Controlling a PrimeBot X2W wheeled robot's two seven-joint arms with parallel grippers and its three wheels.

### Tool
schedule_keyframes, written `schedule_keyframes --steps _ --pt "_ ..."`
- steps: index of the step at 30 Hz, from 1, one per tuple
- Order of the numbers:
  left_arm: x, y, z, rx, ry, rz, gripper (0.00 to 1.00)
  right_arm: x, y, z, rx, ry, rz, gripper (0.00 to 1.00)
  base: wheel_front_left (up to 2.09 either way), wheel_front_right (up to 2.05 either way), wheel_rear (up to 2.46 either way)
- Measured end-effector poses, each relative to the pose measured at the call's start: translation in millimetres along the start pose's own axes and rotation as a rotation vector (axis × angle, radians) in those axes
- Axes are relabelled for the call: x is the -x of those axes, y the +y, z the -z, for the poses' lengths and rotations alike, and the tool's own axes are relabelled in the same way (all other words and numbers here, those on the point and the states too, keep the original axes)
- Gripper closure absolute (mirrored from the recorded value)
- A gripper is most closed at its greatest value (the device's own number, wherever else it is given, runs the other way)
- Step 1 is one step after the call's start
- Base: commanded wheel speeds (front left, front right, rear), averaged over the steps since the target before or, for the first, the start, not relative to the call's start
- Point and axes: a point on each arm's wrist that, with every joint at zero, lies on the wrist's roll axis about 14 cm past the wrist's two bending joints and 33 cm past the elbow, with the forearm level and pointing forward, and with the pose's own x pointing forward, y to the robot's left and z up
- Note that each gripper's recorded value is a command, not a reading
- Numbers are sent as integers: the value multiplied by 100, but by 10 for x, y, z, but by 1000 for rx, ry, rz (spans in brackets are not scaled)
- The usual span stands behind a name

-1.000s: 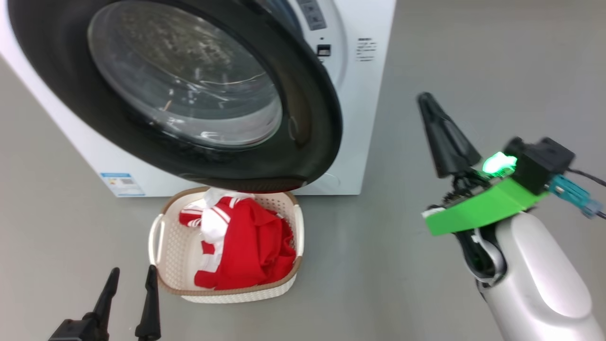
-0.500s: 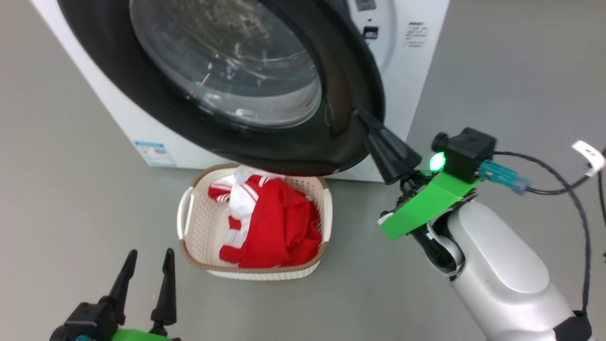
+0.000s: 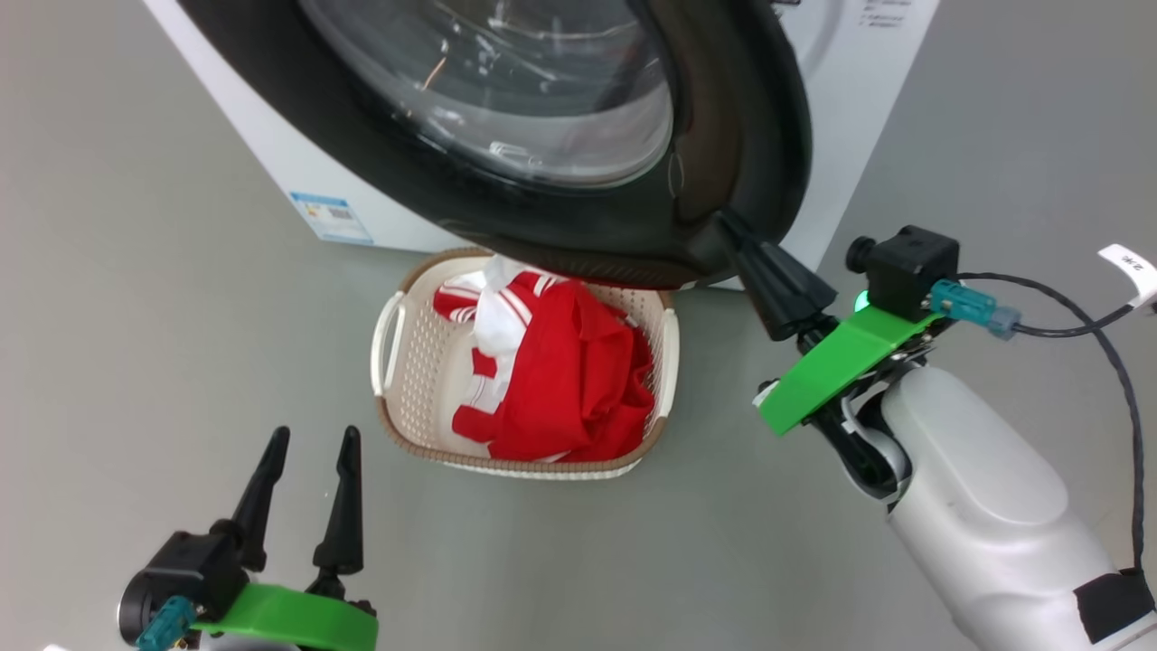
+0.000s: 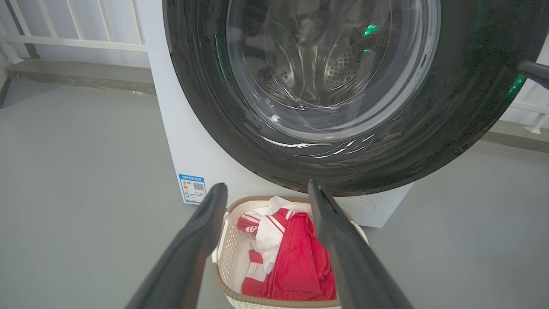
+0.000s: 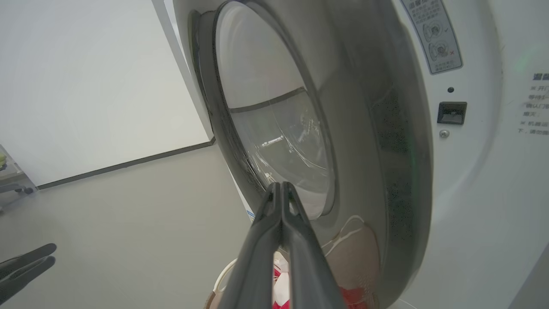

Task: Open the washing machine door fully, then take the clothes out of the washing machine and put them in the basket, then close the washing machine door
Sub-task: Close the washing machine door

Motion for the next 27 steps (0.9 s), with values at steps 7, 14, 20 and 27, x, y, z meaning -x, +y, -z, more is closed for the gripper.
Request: schedule_keyframes --steps 7,14,20,27 --pt "-85 1 60 -3 17 -1 0 -67 -213 172 -34 22 48 100 0 0 0" --pt "-174 1 111 -8 30 2 0 -187 -422 177 -37 10 82 100 0 0 0" --pt "-232 12 154 -14 41 1 0 -264 -593 157 -39 -14 117 100 0 0 0" --pt "-355 -15 140 -15 32 14 0 -432 -877 -25 -32 -85 167 100 0 0 0"
